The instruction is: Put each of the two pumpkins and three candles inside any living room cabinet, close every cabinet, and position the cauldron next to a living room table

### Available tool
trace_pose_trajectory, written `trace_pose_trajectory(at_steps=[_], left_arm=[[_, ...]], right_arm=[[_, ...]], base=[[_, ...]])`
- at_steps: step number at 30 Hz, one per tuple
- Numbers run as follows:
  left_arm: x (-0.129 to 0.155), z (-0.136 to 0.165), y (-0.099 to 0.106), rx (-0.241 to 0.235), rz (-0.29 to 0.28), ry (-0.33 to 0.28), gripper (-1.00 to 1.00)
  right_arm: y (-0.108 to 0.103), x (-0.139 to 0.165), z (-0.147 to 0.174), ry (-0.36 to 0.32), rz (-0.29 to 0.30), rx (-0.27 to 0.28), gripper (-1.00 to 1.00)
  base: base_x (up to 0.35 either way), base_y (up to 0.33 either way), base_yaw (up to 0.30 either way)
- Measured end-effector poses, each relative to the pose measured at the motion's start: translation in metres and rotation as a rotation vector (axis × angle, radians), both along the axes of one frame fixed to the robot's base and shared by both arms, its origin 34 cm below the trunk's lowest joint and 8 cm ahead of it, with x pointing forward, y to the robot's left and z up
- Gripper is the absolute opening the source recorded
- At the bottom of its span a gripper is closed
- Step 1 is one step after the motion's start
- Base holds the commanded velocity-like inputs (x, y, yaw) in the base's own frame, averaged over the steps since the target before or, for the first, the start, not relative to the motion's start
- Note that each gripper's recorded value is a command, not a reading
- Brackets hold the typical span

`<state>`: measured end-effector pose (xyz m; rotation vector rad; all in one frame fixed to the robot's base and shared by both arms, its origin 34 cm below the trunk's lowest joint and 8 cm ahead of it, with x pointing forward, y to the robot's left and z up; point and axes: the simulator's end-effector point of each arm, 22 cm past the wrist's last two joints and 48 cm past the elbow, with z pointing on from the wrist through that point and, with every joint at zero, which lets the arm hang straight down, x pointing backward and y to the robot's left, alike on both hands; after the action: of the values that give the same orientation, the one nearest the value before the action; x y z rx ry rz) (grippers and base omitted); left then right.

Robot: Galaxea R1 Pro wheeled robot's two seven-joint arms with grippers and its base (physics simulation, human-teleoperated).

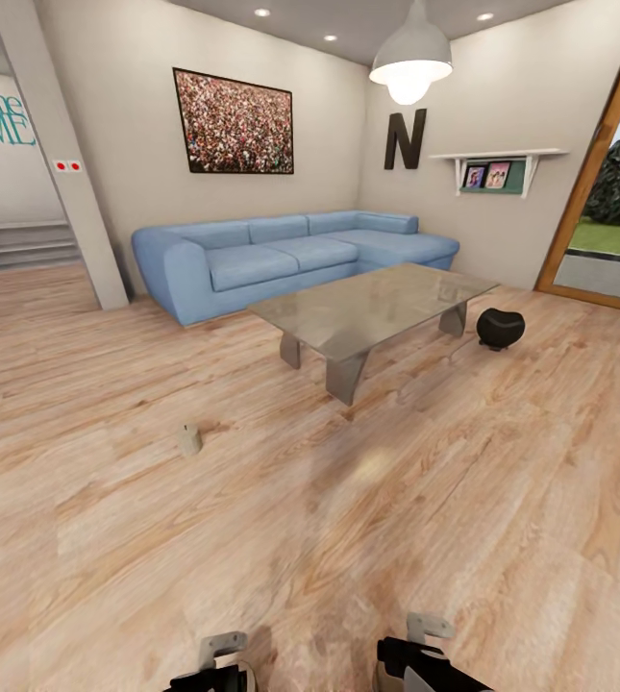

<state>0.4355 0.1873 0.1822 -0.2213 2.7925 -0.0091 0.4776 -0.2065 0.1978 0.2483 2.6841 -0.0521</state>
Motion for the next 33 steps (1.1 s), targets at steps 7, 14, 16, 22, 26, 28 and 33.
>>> trace_pose_trajectory(at_steps=[7, 14, 16, 22, 26, 28, 33], left_arm=[[0.005, 0.001, 0.000, -0.025, -0.015, -0.013, 1.00], [0.025, 0.012, 0.030, -0.060, -0.040, 0.026, 1.00], [0.050, 0.035, 0.036, -0.099, -0.067, 0.034, 1.00], [0.126, 0.141, 0.058, -0.251, -0.068, -0.052, 1.00], [0.133, 0.160, 0.053, -0.280, -0.085, -0.063, 1.00], [0.132, 0.159, 0.048, -0.289, -0.090, -0.056, 1.00], [0.130, 0.153, 0.030, -0.320, -0.103, -0.042, 1.00]], right_arm=[[0.000, 0.002, 0.001, -0.012, -0.002, -0.002, 1.00], [-0.001, 0.003, 0.002, -0.018, -0.003, -0.003, 1.00], [-0.001, 0.004, 0.002, -0.019, -0.003, -0.003, 1.00], [-0.001, 0.004, 0.002, -0.019, -0.003, -0.003, 1.00], [-0.001, 0.003, 0.002, -0.019, -0.003, -0.003, 1.00], [-0.001, 0.001, -0.002, -0.010, -0.003, -0.004, 1.00], [-0.002, -0.006, -0.010, 0.010, -0.004, -0.005, 1.00]], base=[[0.000, 0.000, 0.000], [0.000, 0.000, 0.000], [0.000, 0.000, 0.000], [0.000, 0.000, 0.000], [0.000, 0.000, 0.000], [0.000, 0.000, 0.000], [0.000, 0.000, 0.000]])
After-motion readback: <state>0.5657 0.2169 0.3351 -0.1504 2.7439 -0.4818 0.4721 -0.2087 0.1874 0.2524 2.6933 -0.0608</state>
